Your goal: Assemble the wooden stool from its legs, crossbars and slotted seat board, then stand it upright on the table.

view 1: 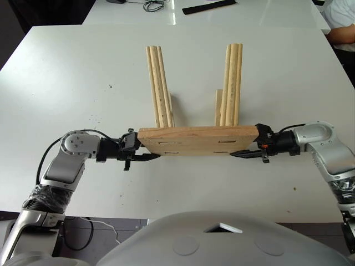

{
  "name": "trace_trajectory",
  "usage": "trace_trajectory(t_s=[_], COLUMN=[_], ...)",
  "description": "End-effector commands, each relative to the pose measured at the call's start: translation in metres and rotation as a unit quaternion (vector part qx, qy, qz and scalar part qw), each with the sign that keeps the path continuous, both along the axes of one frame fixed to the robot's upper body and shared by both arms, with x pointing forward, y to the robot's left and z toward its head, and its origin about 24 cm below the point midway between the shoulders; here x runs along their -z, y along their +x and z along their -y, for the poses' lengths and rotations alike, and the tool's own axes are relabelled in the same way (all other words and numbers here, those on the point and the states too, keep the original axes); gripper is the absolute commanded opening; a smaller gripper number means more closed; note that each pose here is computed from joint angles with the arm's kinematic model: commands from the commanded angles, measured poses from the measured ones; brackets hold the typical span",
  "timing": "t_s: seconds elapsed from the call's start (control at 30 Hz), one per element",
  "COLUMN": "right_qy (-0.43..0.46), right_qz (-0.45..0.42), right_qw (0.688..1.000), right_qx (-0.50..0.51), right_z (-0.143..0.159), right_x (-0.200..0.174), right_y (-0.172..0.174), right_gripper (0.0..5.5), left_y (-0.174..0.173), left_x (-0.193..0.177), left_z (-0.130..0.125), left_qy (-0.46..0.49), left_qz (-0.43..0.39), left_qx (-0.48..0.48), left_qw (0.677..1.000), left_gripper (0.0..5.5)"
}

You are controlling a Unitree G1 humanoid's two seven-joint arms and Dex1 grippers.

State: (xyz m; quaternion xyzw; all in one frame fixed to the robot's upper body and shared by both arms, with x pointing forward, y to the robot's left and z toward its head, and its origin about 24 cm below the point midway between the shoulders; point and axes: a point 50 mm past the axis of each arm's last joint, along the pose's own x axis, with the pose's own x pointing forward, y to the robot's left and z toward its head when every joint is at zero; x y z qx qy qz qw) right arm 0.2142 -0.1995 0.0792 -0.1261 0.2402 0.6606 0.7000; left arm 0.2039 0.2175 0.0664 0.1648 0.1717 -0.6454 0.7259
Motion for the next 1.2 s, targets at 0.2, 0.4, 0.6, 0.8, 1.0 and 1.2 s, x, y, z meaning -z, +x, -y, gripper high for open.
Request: trace_trajectory(t_s=[0.2, 0.4, 0.6, 0.8, 1.0, 1.2], right_qy=[0.231, 0.381, 0.538, 0.655, 0.637, 0.631], right_qz=[-0.222, -0.277, -0.216, -0.238, -0.282, -0.337], right_qw=[0.947, 0.880, 0.804, 0.672, 0.632, 0.569], right_qx=[-0.001, 0.058, 0.130, 0.252, 0.339, 0.406], right_z=[-0.018, -0.026, -0.052, -0.068, -0.069, -0.072], right_x=[-0.084, -0.117, -0.127, -0.143, -0.136, -0.139], right_y=[-0.032, -0.033, -0.035, -0.036, -0.027, -0.016], right_gripper=[1.40, 1.40, 1.40, 1.41, 1.41, 1.37], left_y=[-0.036, -0.047, -0.039, -0.030, -0.011, -0.001], left_x=[-0.061, -0.090, -0.133, -0.142, -0.157, -0.156], left_z=[0.033, 0.047, 0.049, 0.043, 0.036, 0.024], left_qy=[-0.234, -0.416, -0.606, -0.685, -0.705, -0.722], left_qz=[-0.145, -0.199, -0.200, -0.200, -0.191, -0.202], left_qx=[-0.046, -0.110, -0.194, -0.280, -0.316, -0.401], left_qw=[0.960, 0.881, 0.745, 0.642, 0.606, 0.527], left_gripper=[1.39, 1.39, 1.40, 1.40, 1.40, 1.40])
